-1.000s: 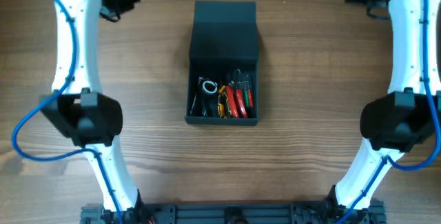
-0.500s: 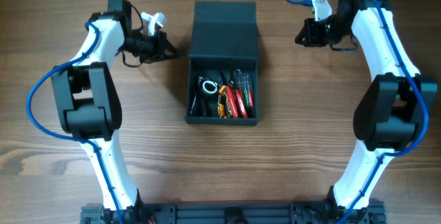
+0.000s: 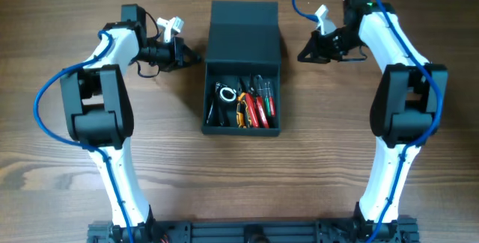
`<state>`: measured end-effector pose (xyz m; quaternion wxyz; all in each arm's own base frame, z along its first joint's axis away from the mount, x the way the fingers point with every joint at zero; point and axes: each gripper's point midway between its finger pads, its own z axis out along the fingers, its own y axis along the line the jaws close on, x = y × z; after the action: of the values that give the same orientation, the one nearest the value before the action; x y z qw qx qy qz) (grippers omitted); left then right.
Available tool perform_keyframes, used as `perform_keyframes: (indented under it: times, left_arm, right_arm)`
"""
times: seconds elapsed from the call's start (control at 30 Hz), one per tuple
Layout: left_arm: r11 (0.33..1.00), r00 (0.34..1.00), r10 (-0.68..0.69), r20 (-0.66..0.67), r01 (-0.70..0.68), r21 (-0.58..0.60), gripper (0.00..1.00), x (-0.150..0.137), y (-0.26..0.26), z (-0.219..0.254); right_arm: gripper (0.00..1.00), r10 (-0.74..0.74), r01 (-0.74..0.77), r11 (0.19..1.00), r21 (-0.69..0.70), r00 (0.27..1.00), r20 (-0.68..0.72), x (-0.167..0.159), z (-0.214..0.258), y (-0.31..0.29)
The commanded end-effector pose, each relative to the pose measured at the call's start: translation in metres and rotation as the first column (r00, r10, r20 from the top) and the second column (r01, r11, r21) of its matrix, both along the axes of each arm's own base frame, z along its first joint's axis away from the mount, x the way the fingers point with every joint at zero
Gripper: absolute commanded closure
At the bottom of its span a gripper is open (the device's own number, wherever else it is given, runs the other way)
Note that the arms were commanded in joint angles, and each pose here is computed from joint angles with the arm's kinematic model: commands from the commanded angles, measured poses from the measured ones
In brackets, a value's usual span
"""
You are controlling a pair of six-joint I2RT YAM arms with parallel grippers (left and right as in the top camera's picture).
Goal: Pack container
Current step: 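Move both grippers to the box lid's left and right edges, then grip the lid with both grippers and fold it down over the box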
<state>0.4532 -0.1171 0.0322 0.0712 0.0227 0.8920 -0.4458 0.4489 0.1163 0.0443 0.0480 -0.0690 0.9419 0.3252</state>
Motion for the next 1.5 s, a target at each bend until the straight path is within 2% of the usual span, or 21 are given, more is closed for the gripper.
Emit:
perform_keyframes:
  times: [0.0,0.43,0.67,1.03,1.23,1.33,1.47]
  left_arm:
    - [0.999,0.998,0.003,-0.059,-0.005,-0.034,0.96,-0.005,-0.003,-0.020]
    - [0.996,1.000,0.009,0.007,-0.009,-0.089,0.96,0.008,-0.008,-0.011]
    - [0.991,1.000,0.007,0.028,-0.003,-0.131,0.96,0.012,-0.011,-0.004]
    - [0.970,1.000,-0.008,0.011,0.010,-0.244,0.96,0.013,-0.028,-0.008]
    - [0.958,1.000,-0.004,0.022,0.010,-0.287,0.96,0.019,-0.034,-0.001]
    - [0.938,0.999,0.002,0.035,0.010,-0.347,0.96,0.026,-0.037,0.012]
    - [0.936,0.999,0.002,0.047,0.015,-0.351,0.96,0.028,-0.037,0.018]
  right_arm:
    - [0.96,0.021,-0.020,0.999,0.035,0.999,-0.037,-0.006,-0.009,0.019]
    - [0.96,0.023,-0.009,0.995,0.097,0.989,-0.145,-0.017,-0.041,0.034]
    - [0.96,0.036,-0.022,0.982,0.188,0.997,-0.071,-0.003,-0.031,0.047]
    - [0.96,0.090,-0.085,0.948,0.306,0.996,-0.001,0.001,-0.014,0.077]
    - [0.96,0.146,-0.153,0.939,0.308,0.988,0.045,-0.004,-0.012,0.091]
    - [0.96,0.147,-0.160,0.938,0.306,0.987,0.067,0.001,-0.007,0.092]
    - [0.96,0.144,-0.163,0.948,0.272,0.986,0.088,0.008,-0.005,0.089]
